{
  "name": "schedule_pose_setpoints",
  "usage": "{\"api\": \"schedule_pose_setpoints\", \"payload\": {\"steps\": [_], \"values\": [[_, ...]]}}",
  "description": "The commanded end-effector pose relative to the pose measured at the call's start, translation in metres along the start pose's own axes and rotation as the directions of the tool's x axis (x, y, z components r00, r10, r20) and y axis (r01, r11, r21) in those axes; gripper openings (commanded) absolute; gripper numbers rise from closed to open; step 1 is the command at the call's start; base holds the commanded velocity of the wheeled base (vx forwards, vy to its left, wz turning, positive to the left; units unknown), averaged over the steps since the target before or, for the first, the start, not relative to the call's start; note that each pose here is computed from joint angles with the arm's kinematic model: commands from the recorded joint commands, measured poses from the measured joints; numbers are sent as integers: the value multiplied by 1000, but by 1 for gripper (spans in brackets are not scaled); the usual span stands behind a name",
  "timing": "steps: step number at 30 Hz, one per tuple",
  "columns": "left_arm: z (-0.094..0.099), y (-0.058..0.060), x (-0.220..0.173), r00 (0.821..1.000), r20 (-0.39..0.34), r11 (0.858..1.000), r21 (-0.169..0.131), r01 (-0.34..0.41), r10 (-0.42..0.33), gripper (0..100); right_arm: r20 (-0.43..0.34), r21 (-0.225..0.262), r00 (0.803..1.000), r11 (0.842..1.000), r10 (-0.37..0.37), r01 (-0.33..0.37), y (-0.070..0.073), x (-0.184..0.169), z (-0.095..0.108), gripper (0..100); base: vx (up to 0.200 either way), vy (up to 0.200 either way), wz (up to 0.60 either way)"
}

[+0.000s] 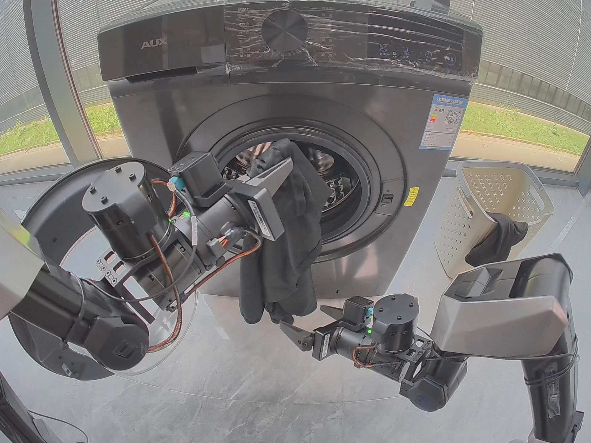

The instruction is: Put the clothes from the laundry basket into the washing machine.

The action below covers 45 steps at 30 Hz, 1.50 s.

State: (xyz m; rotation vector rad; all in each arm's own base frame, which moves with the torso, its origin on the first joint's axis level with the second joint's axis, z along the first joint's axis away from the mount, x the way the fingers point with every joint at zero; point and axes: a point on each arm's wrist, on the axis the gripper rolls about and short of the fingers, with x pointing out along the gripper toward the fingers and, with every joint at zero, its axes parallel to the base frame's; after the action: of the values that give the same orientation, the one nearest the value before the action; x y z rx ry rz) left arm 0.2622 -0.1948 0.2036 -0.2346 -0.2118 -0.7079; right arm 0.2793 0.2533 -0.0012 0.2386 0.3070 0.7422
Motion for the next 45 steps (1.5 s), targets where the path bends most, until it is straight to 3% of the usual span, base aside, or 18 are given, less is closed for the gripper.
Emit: {"api": "schedule_pose_setpoints", "payload": {"steps": [1,10,19,23,24,32,40,45], "values": [[2,0,-1,1000,6,1000,0,2,-2,0,-2,12,1000,1000,6,-6,0,8,-6,100,0,0,0],[3,-1,0,1000,10,1000,0,2,-2,0,19,31,1000,999,14,-15,0,18,-6,100,0,0,0],[6,-4,-2,1000,18,1000,-2,11,-11,0,90,34,996,999,-21,18,-19,32,8,100,0,0,0],[8,-8,-3,1000,21,1000,-4,20,-20,0,113,32,993,999,-15,12,-17,37,13,100,0,0,0],[9,-8,-3,1000,22,1000,-4,21,-20,0,114,32,993,999,-13,10,-17,37,13,0,0,0,0],[7,-4,-4,1000,15,1000,-2,10,-10,0,123,30,992,1000,-1,-3,-11,38,13,0,0,0,0],[3,11,-3,999,7,999,9,-33,33,0,138,30,990,1000,6,-10,-6,24,19,0,0,0,0],[2,29,-5,996,5,996,23,-84,84,0,118,15,993,1000,-23,22,-1,-9,30,0,0,0,0]]}}
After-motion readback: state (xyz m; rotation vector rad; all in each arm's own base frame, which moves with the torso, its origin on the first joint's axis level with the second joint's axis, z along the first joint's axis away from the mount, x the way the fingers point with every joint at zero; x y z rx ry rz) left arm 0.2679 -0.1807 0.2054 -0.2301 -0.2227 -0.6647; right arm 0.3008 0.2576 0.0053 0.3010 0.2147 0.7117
